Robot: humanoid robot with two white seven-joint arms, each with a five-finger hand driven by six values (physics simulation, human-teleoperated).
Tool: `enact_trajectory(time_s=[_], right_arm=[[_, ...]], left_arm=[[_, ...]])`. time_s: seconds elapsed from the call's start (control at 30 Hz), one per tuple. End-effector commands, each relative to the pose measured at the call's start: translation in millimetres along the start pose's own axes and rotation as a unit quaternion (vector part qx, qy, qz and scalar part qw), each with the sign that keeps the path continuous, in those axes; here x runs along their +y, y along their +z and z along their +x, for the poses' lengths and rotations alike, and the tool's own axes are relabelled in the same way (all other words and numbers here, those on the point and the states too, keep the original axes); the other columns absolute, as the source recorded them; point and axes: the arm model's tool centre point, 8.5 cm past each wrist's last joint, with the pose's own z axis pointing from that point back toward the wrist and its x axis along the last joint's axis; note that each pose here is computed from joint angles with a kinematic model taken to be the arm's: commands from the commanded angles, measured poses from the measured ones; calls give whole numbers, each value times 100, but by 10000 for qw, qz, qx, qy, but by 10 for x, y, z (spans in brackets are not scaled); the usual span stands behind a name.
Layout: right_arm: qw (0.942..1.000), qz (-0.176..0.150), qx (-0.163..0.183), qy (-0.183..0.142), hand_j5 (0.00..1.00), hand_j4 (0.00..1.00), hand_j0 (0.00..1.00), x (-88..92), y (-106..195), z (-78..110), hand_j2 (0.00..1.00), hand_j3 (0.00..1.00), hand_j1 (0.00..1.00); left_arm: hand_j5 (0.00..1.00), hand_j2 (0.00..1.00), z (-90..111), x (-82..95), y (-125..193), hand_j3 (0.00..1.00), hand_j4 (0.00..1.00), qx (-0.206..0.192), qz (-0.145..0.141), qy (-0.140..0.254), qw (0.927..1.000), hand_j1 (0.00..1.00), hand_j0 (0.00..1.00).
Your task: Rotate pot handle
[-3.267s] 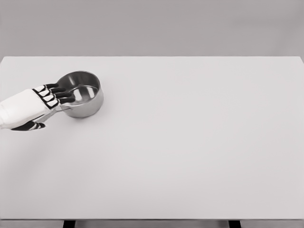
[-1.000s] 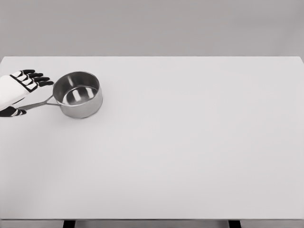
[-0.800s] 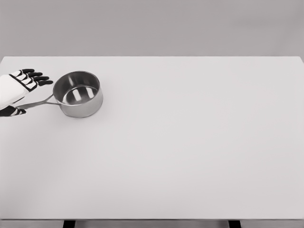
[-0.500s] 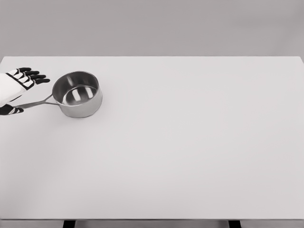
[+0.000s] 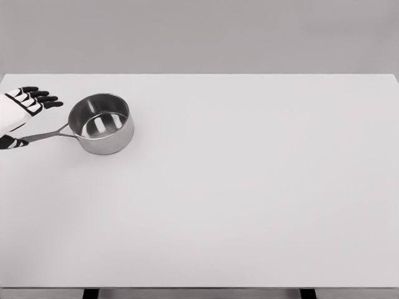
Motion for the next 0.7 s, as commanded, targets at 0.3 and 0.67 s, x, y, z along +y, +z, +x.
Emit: enact_trajectory(time_s=[0.3, 0.67], right_arm=[[10000, 1, -1, 1, 100, 100, 100, 0, 0, 0, 100, 100, 100], [10000, 1, -1, 1, 100, 100, 100, 0, 0, 0, 100, 100, 100]], left_arm=[[100, 100, 9, -65, -1, 100, 100, -4, -30, 93, 10000, 100, 100], [100, 100, -16, -256, -40, 100, 100, 127, -55, 315, 9994, 100, 100]])
